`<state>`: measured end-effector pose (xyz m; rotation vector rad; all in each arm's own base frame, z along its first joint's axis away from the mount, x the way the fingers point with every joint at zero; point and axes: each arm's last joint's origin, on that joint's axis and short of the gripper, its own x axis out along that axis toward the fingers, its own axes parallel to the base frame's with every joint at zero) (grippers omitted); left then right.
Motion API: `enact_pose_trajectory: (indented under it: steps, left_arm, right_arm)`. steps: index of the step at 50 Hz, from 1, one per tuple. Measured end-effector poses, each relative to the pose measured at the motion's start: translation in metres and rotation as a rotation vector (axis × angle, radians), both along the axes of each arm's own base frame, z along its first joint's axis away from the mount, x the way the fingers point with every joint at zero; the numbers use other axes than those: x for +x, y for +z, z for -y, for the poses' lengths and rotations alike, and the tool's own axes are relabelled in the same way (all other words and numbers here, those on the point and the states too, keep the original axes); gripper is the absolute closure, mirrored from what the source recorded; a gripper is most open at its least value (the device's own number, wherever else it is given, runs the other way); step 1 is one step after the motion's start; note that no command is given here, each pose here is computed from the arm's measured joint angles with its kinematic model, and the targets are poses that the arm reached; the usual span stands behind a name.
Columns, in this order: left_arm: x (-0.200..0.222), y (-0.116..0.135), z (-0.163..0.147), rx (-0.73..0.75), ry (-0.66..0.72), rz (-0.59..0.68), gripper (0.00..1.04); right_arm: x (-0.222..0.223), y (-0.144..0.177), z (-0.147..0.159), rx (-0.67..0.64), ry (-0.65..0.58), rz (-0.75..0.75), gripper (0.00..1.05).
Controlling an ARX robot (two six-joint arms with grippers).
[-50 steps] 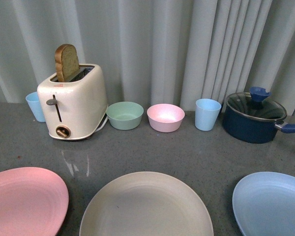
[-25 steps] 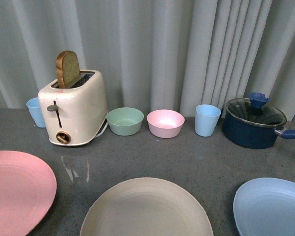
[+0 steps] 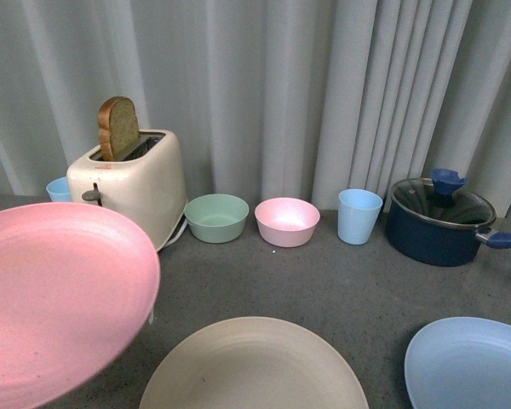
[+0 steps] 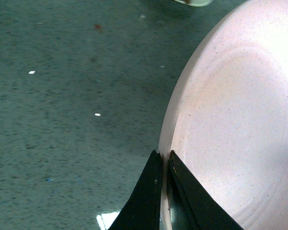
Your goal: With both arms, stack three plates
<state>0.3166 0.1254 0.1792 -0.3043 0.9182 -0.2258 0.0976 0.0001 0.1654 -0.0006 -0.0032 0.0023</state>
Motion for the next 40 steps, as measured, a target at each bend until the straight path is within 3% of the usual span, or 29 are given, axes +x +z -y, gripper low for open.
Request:
enact_pose_trajectory:
  steps: [8,19,40]
  left_arm:
    - [-0.004,0.004,0.050,-0.007,-0.111,0.008,1.02]
    - [-0.007,-0.014,0.119,-0.007,-0.220,-0.026,1.02]
    - [-0.003,-0.034,0.171,0.016,-0.236,-0.085,1.02]
  right_arm:
    - [0.000,0.000,0.000,0.000,0.000,0.000,0.07]
    - [0.000,0.000,0.000,0.000,0.000,0.000,0.07]
    - [0.000,0.000,0.000,0.000,0.000,0.000,0.07]
